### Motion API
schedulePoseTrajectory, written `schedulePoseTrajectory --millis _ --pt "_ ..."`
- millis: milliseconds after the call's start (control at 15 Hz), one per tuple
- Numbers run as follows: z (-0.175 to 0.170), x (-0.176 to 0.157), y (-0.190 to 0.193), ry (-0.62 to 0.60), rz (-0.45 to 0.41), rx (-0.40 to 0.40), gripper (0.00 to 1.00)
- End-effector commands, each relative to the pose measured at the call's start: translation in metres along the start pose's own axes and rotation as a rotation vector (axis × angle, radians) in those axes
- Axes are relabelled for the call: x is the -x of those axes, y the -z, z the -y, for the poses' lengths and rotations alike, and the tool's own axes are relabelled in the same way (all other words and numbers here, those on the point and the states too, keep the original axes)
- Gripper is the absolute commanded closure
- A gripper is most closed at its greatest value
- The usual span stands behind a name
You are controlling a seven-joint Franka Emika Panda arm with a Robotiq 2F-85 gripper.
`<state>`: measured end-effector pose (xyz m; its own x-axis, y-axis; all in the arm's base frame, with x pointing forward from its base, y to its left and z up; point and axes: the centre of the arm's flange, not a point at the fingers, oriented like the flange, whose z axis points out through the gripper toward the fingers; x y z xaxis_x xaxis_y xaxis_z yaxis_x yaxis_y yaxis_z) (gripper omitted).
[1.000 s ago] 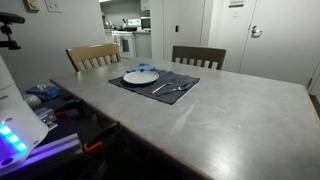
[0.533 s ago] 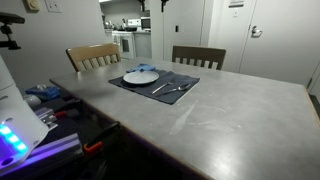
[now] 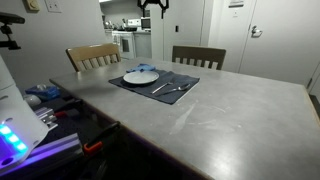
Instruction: Use the blue towel to wipe the plate
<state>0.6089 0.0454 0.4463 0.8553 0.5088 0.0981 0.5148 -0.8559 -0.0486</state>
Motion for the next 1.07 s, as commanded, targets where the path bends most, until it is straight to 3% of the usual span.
schedulePoseTrajectory --millis 0,600,1000 --pt "0.004 -0.013 -0.011 -0.015 0.025 0.02 0.0" --pt "0.028 -0.06 -0.089 0.055 0.084 -0.067 0.0" --pt "0.021 -0.079 -0.12 0.086 0.116 -0.136 0.0"
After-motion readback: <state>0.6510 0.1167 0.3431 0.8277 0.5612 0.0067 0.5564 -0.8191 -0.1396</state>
